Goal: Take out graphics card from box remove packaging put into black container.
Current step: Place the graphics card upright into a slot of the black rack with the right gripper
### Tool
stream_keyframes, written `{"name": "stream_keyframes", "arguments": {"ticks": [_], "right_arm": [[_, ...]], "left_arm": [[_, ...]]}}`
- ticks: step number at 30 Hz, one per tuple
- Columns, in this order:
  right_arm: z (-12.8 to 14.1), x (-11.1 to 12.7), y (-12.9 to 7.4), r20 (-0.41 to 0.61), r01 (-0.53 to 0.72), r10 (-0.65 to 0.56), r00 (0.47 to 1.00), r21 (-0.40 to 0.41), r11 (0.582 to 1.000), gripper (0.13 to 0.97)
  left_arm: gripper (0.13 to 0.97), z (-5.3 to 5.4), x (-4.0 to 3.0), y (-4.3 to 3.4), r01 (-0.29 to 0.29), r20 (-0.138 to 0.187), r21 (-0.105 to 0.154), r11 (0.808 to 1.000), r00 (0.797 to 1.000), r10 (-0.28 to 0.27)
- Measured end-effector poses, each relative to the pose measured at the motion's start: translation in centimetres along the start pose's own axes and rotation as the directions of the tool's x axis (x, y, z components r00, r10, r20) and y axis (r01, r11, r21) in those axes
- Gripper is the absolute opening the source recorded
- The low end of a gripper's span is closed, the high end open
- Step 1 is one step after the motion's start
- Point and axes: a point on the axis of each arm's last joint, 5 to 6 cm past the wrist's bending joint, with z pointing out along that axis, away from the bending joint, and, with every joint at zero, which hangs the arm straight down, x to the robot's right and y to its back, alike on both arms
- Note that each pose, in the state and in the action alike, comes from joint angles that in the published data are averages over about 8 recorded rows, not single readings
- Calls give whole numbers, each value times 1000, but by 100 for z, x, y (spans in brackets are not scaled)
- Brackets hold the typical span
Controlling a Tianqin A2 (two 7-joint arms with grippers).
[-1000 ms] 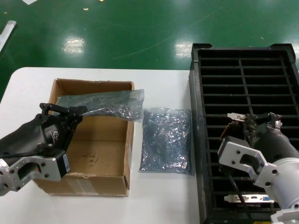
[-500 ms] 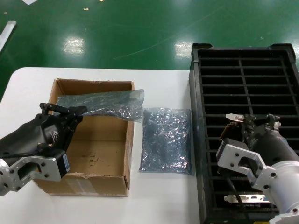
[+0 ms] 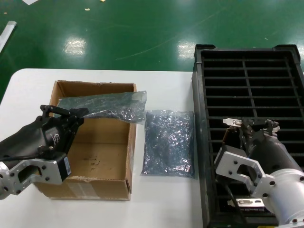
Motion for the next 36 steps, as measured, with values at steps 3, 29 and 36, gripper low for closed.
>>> {"name": "stream_keyframes", "arguments": {"ticks": [3, 29, 36], "right_arm": [[-7, -22, -11, 2, -3, 3, 1000, 1, 1000, 169], [-11, 51, -42, -79, -21, 18, 997, -34, 999, 169], [-20, 31, -62, -80, -27, 25, 996, -35, 999, 169]], "left_arm": [[138, 0, 0, 0, 0, 0, 0, 1000, 1000, 0], [138, 0, 0, 0, 0, 0, 0, 1000, 1000, 0], [138, 0, 0, 0, 0, 0, 0, 1000, 1000, 0]]}}
